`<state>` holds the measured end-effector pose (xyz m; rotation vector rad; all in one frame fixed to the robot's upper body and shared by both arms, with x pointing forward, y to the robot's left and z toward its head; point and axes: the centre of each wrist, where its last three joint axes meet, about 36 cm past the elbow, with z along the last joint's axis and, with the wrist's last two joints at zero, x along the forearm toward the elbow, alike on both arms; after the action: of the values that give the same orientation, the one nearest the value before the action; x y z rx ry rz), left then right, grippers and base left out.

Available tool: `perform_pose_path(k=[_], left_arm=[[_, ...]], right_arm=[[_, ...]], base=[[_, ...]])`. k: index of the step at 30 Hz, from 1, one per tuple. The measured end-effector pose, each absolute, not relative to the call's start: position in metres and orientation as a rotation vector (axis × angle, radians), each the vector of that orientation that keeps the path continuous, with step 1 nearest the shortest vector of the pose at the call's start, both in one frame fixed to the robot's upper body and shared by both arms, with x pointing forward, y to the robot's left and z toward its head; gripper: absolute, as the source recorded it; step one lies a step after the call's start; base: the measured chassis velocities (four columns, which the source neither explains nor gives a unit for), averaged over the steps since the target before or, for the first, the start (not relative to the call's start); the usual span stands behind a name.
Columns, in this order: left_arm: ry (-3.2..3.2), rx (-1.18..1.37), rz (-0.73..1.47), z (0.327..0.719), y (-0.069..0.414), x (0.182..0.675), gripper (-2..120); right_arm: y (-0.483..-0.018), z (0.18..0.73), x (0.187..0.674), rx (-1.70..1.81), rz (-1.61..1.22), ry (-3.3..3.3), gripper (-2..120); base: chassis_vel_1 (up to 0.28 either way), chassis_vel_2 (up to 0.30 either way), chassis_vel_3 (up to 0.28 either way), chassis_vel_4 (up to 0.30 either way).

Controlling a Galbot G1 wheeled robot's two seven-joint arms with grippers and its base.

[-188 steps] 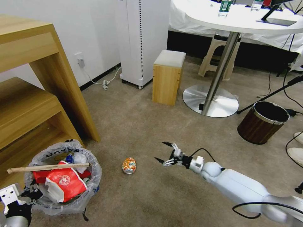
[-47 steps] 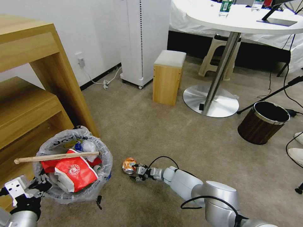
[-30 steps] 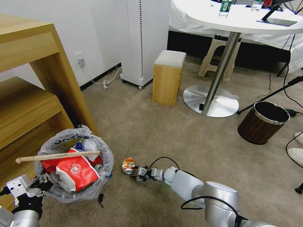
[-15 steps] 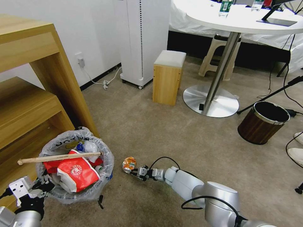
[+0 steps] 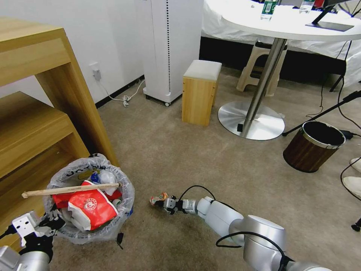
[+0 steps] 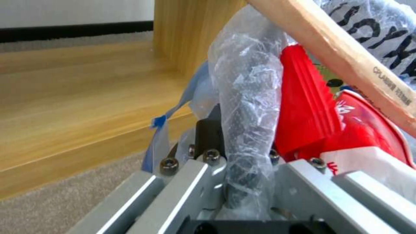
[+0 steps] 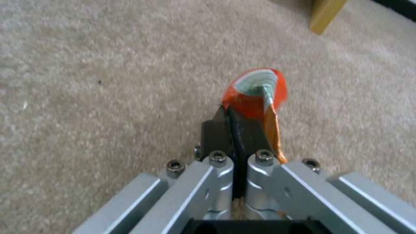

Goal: Pick up the trash bin and place the garbage on the floor into it.

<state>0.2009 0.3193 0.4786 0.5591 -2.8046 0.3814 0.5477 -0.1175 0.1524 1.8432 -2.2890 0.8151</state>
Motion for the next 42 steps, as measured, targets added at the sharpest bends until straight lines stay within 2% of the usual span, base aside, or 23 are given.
perform_pose_path(k=[8, 10, 13, 14, 15, 17, 19, 23, 26, 27, 29, 30, 34, 37, 42], left_arm=[[-2.802, 0.555, 0.386, 0.476, 0.32, 0.203, 1], [-2.803, 0.556, 0.386, 0.476, 0.32, 0.203, 1], [-2.804, 0.557, 0.386, 0.477, 0.321, 0.204, 1], [-2.804, 0.557, 0.386, 0.477, 0.321, 0.204, 1], [-2.803, 0.557, 0.387, 0.477, 0.321, 0.204, 1], [-2.803, 0.557, 0.387, 0.477, 0.321, 0.204, 1], [-2.803, 0.559, 0.385, 0.477, 0.321, 0.204, 1], [-2.801, 0.558, 0.383, 0.476, 0.322, 0.205, 1], [-2.799, 0.555, 0.384, 0.475, 0.322, 0.206, 1], [-2.799, 0.555, 0.384, 0.475, 0.322, 0.206, 1], [-2.799, 0.551, 0.389, 0.474, 0.321, 0.207, 1], [-2.799, 0.551, 0.389, 0.474, 0.321, 0.207, 1], [-2.798, 0.548, 0.39, 0.474, 0.32, 0.207, 1], [-2.798, 0.547, 0.388, 0.474, 0.32, 0.207, 1], [-2.796, 0.541, 0.389, 0.473, 0.318, 0.208, 1]], right_arm=[[-0.102, 0.152, 0.541, 1.93, 0.793, -2.313, 0], [-0.1, 0.153, 0.541, 1.938, 0.793, -2.312, 3], [-0.096, 0.155, 0.542, 1.956, 0.797, -2.312, 18], [-0.096, 0.155, 0.542, 1.956, 0.797, -2.312, 18], [-0.095, 0.156, 0.543, 1.963, 0.8, -2.312, 25], [-0.094, 0.157, 0.544, 1.965, 0.801, -2.313, 28], [-0.091, 0.159, 0.544, 1.976, 0.799, -2.314, 40], [-0.086, 0.159, 0.542, 1.992, 0.782, -2.319, 48], [-0.082, 0.16, 0.541, 2.003, 0.772, -2.321, 65], [-0.082, 0.16, 0.541, 2.003, 0.772, -2.321, 65], [-0.08, 0.165, 0.546, 2.003, 0.774, -2.334, 76], [-0.08, 0.165, 0.546, 2.003, 0.774, -2.334, 76], [-0.076, 0.166, 0.544, 1.945, 0.714, -2.398, 93], [-0.085, 0.162, 0.536, 1.839, 0.647, -2.456, 100], [-0.097, 0.156, 0.521, 1.711, 0.556, -2.512, 100]], base=[[0.0, 0.0, 0.0, 0.0], [0.0, 0.0, 0.0, 0.0], [0.0, 0.0, 0.0, 0.0], [0.0, 0.0, 0.0, 0.0], [0.0, 0.0, 0.0, 0.0], [0.0, 0.0, 0.0, 0.0], [0.0, 0.0, 0.0, 0.0], [0.0, 0.0, 0.0, 0.0], [0.0, 0.0, 0.0, 0.0], [0.0, 0.0, 0.0, 0.0], [0.0, 0.0, 0.0, 0.0], [0.0, 0.0, 0.0, 0.0], [0.0, 0.0, 0.0, 0.0], [0.0, 0.0, 0.0, 0.0], [0.0, 0.0, 0.0, 0.0]])
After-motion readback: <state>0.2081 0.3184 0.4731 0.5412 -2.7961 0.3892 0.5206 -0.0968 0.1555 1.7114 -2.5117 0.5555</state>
